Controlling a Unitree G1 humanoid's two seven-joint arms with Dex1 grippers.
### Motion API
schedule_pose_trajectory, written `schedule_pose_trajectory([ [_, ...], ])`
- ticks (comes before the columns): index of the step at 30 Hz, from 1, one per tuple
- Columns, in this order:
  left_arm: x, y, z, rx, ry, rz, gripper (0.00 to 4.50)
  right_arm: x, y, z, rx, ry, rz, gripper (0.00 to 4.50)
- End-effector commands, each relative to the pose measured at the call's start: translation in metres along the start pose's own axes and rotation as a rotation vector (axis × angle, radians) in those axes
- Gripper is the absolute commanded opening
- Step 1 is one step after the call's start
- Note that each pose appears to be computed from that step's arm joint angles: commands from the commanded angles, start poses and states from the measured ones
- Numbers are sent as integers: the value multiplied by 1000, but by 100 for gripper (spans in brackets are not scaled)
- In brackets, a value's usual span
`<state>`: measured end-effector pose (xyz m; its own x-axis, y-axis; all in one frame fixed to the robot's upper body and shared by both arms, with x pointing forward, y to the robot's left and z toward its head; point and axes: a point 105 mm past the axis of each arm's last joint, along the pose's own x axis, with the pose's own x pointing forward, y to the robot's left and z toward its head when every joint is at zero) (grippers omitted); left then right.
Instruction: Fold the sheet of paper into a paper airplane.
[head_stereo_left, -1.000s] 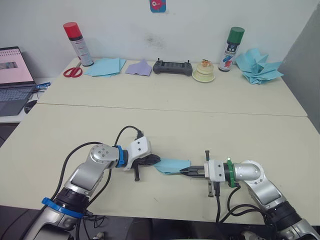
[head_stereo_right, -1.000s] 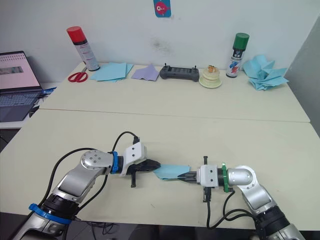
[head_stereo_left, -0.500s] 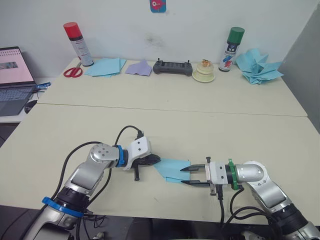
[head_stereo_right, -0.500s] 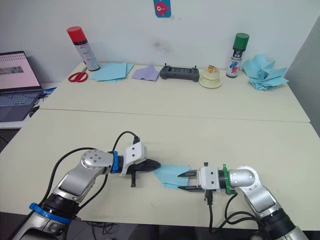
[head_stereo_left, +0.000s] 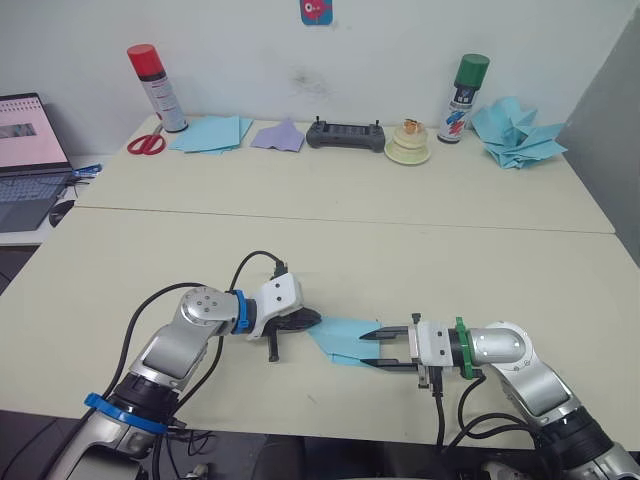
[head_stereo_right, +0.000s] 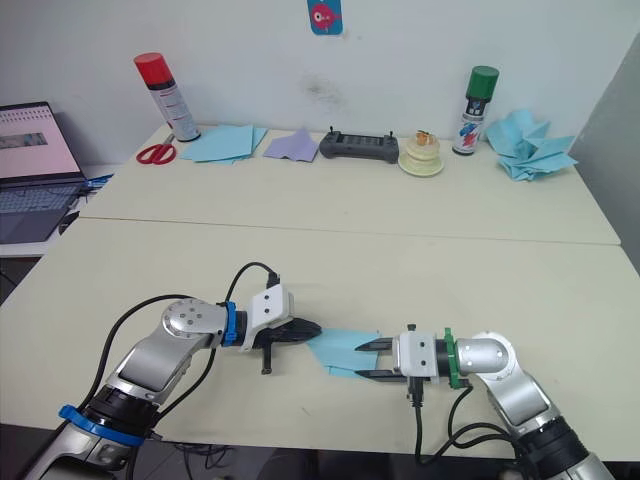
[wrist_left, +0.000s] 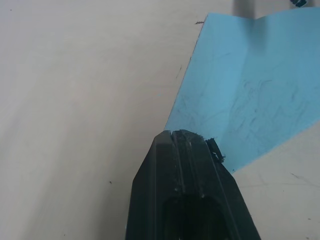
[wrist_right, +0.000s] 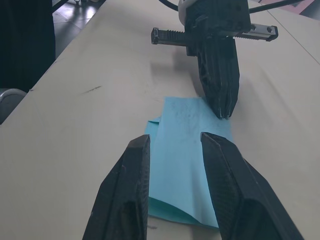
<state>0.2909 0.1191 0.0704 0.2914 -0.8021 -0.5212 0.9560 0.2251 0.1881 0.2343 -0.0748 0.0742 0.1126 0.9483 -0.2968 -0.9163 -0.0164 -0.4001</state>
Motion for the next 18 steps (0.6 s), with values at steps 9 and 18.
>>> schedule_pose_trajectory([
  [9, 4, -3, -12, -14, 57, -25, 0, -2, -3, -6, -46, -16, -48, 163],
  [18, 5, -2, -11, -6, 60, -32, 0, 5, -11, 2, 39, -85, -75, 35],
])
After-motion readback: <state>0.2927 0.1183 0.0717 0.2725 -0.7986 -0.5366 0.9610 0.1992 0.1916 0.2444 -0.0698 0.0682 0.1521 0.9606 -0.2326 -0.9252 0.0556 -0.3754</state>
